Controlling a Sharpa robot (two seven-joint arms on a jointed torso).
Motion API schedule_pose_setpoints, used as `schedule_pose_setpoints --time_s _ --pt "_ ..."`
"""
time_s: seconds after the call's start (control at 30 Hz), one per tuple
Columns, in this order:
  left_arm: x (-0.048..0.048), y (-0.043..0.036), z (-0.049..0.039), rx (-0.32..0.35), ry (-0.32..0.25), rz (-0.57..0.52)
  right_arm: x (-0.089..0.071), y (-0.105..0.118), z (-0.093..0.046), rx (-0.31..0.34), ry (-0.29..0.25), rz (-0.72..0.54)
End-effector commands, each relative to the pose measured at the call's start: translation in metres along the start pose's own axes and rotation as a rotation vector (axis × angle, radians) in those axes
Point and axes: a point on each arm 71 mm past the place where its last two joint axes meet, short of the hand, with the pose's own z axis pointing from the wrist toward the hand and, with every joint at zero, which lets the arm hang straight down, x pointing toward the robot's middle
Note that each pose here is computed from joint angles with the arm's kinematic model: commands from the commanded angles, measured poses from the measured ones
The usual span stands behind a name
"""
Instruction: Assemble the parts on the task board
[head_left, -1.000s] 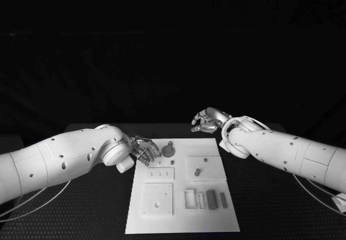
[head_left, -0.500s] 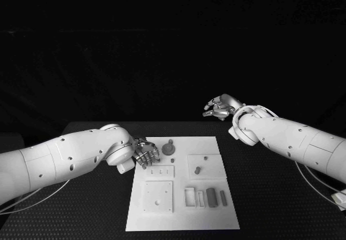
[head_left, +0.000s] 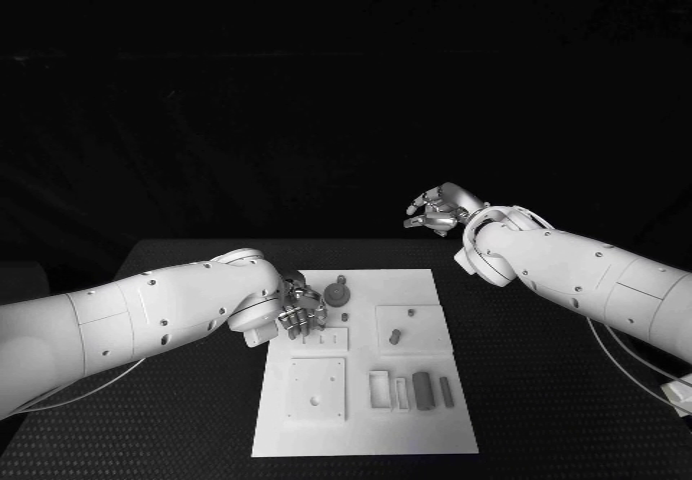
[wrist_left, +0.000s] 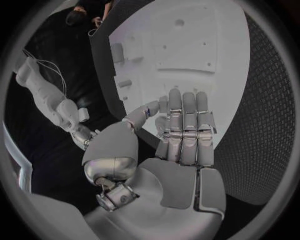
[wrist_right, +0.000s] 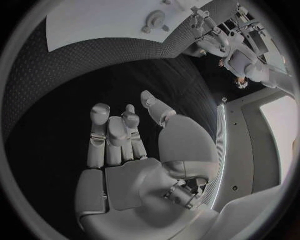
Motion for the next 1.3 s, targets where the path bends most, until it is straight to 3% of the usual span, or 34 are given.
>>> schedule_pose_setpoints --time_s 0.03,0.27,0.67,0.77,0.87,1.3 --pt "0.0009 -0.0031 0.0012 -0.013 0.008 0.062 0.001 0.003 0.001 -0.019 0.001 0.018" --pt "0.0016 -0.0061 0.0022 -0.011 0.005 0.075 -0.001 0.005 0.002 -0.013 -0.031 0.088" --pt "0.0063 -0.0103 0.0054 -0.015 0.015 0.108 0.002 0.011 0.002 -0.022 -0.025 0.108" --pt "0.008 -0.0091 0.0072 -0.024 0.017 0.112 0.003 0.012 0.001 -0.024 -0.021 0.11" --pt "0.0081 -0.0083 0.0083 -0.025 -0.016 0.141 0.004 0.012 0.001 -0.019 -0.017 0.109" --pt "0.0133 -0.0054 0.0106 -0.046 0.019 0.158 0.004 0.012 0.001 -0.016 -0.014 0.108"
